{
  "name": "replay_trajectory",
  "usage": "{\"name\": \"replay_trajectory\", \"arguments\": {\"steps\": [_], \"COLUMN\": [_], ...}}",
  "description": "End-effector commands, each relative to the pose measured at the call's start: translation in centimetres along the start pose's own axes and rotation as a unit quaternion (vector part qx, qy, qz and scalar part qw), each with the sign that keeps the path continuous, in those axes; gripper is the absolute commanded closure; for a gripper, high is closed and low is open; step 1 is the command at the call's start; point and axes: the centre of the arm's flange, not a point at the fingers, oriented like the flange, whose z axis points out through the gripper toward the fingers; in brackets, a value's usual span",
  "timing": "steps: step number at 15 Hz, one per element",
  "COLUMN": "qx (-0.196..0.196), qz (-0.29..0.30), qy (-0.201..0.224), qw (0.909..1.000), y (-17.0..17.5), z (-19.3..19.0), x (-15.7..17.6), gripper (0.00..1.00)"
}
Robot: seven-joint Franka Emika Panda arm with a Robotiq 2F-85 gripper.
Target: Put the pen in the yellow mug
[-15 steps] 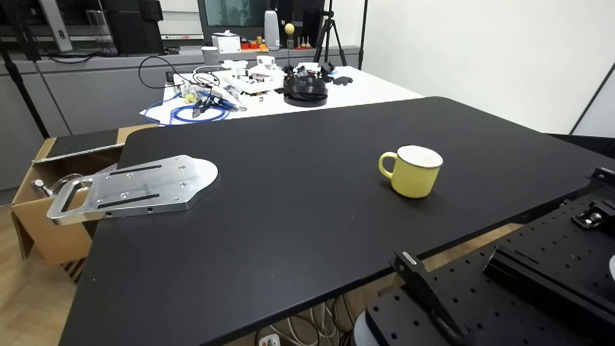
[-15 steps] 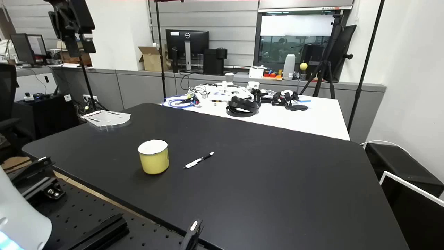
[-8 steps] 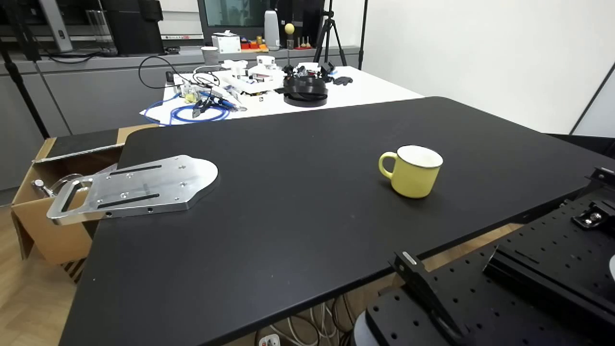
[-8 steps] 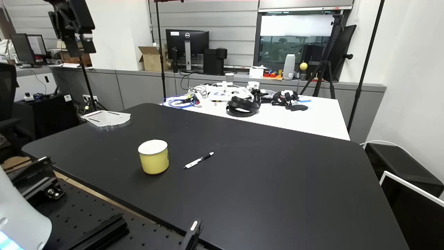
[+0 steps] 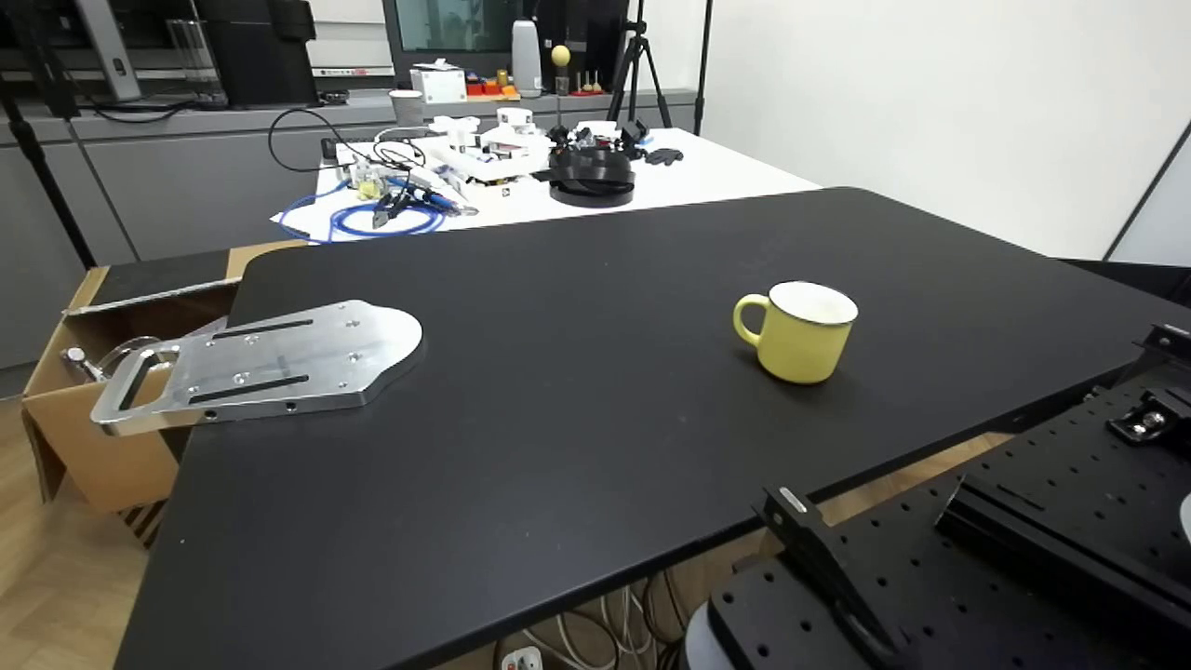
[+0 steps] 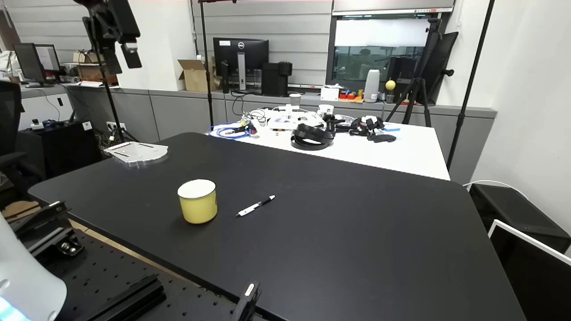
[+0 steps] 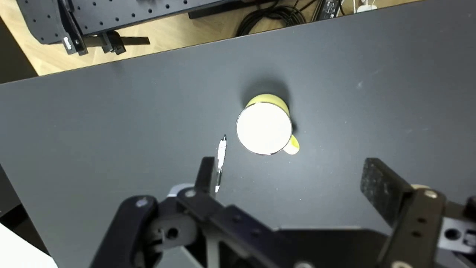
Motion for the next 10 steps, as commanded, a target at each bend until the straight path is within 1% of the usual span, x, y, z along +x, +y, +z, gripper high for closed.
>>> {"name": "replay_trajectory", "arguments": {"steps": [1, 7, 10], "qx": [0.011, 0.039, 0.062], "qz": [0.02, 0.077, 0.079], "qy": [0.007, 0.023, 0.032], "qw": [0.9997, 0.996, 0.9944], "y": [2.8, 8.7, 10.5], "z": [0.7, 4.3, 6.8], "x": [3.7, 10.4, 13.2], "gripper": [0.0, 0.0, 0.0]}}
